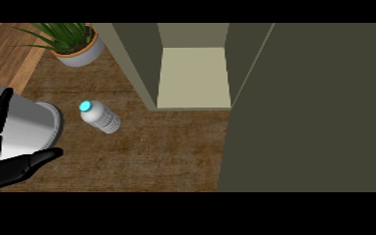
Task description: Pick up the bottled water, place it into the cabinet and close the cabinet
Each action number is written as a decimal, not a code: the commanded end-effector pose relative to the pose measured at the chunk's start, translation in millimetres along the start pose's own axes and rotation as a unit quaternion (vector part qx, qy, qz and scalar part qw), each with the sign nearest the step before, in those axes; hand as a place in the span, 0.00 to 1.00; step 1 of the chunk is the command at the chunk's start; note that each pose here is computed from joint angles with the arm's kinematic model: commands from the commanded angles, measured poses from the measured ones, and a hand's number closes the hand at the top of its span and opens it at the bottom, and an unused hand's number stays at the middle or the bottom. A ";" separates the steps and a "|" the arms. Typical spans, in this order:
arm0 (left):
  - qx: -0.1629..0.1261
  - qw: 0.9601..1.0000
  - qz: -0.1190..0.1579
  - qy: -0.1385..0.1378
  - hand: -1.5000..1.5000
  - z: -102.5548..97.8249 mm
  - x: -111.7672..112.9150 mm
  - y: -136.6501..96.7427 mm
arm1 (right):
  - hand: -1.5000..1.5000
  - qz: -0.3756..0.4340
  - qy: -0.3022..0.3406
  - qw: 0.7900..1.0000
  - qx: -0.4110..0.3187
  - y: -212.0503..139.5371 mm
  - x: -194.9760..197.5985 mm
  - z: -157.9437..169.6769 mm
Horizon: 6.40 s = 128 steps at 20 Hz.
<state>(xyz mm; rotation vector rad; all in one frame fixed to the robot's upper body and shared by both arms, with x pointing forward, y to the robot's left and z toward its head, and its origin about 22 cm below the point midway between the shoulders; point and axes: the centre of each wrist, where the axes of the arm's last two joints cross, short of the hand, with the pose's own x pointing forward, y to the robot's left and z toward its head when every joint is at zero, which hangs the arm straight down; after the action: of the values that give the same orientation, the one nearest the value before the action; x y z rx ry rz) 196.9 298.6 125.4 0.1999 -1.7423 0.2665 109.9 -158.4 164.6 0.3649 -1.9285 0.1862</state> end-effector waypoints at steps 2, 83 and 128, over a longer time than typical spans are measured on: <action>0.012 1.000 -0.016 0.004 0.00 -25.5 -35.2 -5.9 | 0.00 0.042 -0.025 0.999 -0.012 -4.8 19.8 4.2; -0.047 0.990 0.126 0.031 1.00 17.6 -292.5 -23.8 | 0.00 0.052 -0.018 0.998 -0.006 2.0 22.3 7.2; -0.111 0.986 0.119 -0.041 1.00 -33.3 -92.6 -206.0 | 0.00 0.042 -0.027 0.999 -0.020 11.1 8.7 9.9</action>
<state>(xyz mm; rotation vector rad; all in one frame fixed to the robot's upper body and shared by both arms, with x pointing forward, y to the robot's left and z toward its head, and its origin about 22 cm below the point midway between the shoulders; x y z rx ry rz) 283.4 115.8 40.2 -0.1966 -1.8298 0.2238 104.4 -152.4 160.5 0.2889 -1.9349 0.2071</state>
